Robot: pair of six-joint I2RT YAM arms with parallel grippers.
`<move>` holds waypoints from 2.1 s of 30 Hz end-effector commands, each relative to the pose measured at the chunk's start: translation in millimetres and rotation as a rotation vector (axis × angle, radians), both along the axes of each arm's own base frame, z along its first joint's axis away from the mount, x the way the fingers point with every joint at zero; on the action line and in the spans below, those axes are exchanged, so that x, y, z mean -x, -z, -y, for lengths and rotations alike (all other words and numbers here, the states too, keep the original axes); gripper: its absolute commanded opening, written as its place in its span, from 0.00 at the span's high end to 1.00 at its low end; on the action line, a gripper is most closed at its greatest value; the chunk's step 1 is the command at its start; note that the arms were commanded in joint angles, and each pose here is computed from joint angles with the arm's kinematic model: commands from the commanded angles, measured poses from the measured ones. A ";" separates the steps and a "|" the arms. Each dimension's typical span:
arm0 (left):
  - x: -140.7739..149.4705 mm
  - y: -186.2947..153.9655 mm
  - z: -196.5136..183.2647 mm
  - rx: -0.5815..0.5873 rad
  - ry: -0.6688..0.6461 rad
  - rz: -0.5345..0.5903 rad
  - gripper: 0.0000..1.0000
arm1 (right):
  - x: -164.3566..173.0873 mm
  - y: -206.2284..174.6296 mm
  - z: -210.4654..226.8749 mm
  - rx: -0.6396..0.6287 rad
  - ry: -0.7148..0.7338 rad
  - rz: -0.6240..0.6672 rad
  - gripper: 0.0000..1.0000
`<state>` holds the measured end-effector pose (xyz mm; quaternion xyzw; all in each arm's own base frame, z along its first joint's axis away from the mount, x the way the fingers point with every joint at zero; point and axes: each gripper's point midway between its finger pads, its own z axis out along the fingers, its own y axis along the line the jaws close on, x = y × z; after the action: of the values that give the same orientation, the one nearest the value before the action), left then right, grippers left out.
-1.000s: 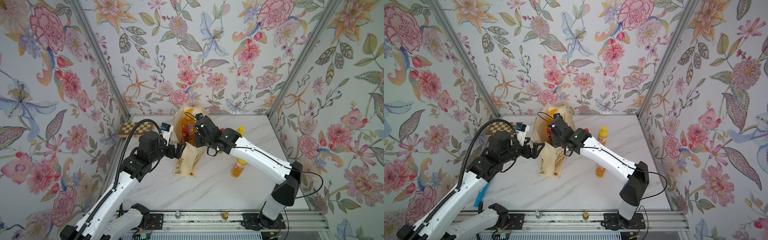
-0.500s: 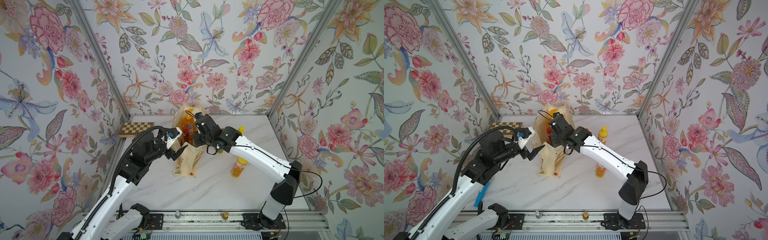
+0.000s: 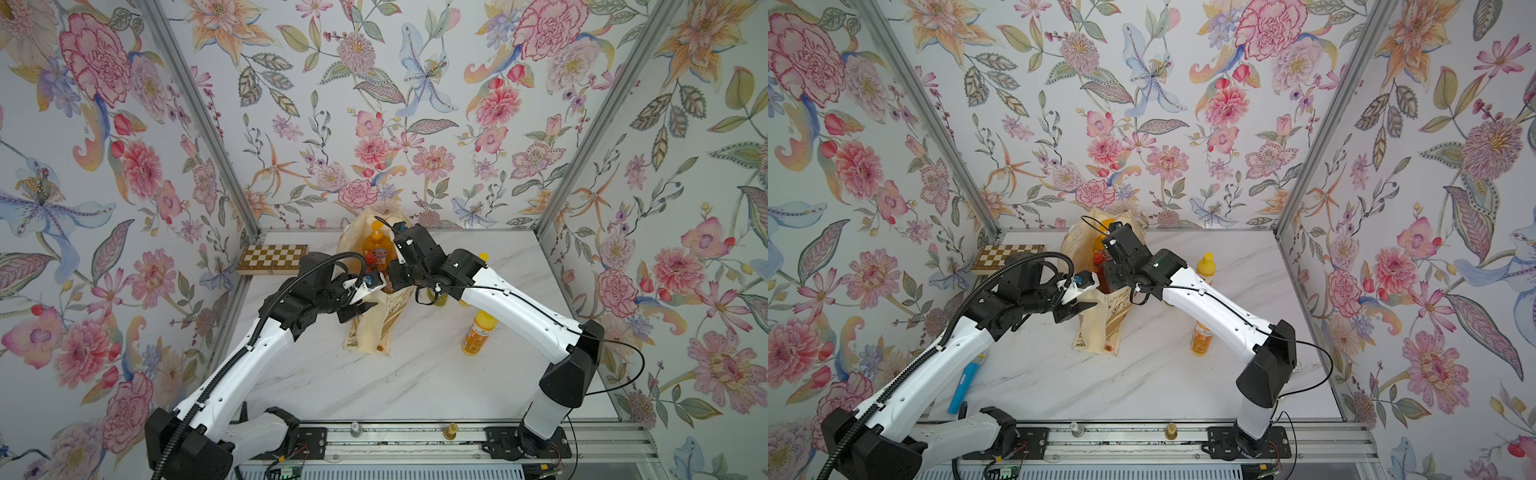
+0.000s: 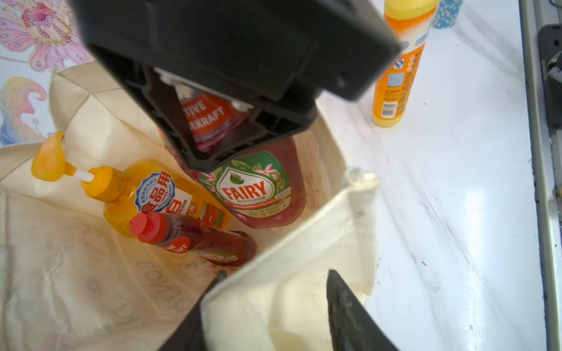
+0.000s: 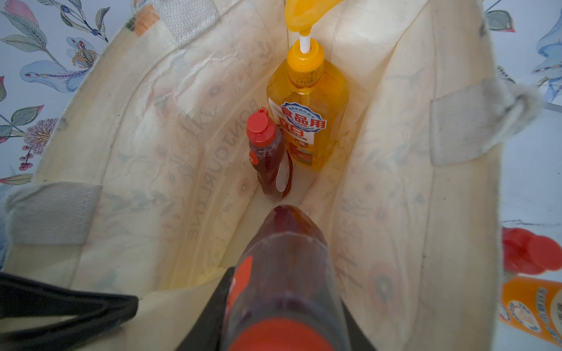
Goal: Pack dish soap into the shopping bag
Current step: Place the bottle of dish soap in the shopping bag.
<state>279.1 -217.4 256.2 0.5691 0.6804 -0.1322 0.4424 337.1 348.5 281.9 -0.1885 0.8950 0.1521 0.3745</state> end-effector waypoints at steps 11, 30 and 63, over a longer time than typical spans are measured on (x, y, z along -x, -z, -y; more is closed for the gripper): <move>31.6 5.2 -8.0 -0.100 0.190 0.133 1.00 | -32.2 -45.7 -12.5 -0.138 0.033 0.119 1.00; 35.5 39.4 -8.7 -0.155 0.216 -0.003 1.00 | -67.1 -56.8 -29.2 -0.227 0.160 0.277 1.00; 42.8 28.9 -11.1 -0.156 0.224 -0.016 1.00 | -109.2 51.0 -23.4 -0.143 0.289 0.161 1.00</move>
<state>245.1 -216.8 241.2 0.6680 0.6041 -0.1334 0.4136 425.1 369.4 198.9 -0.0816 0.8966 0.1100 0.4211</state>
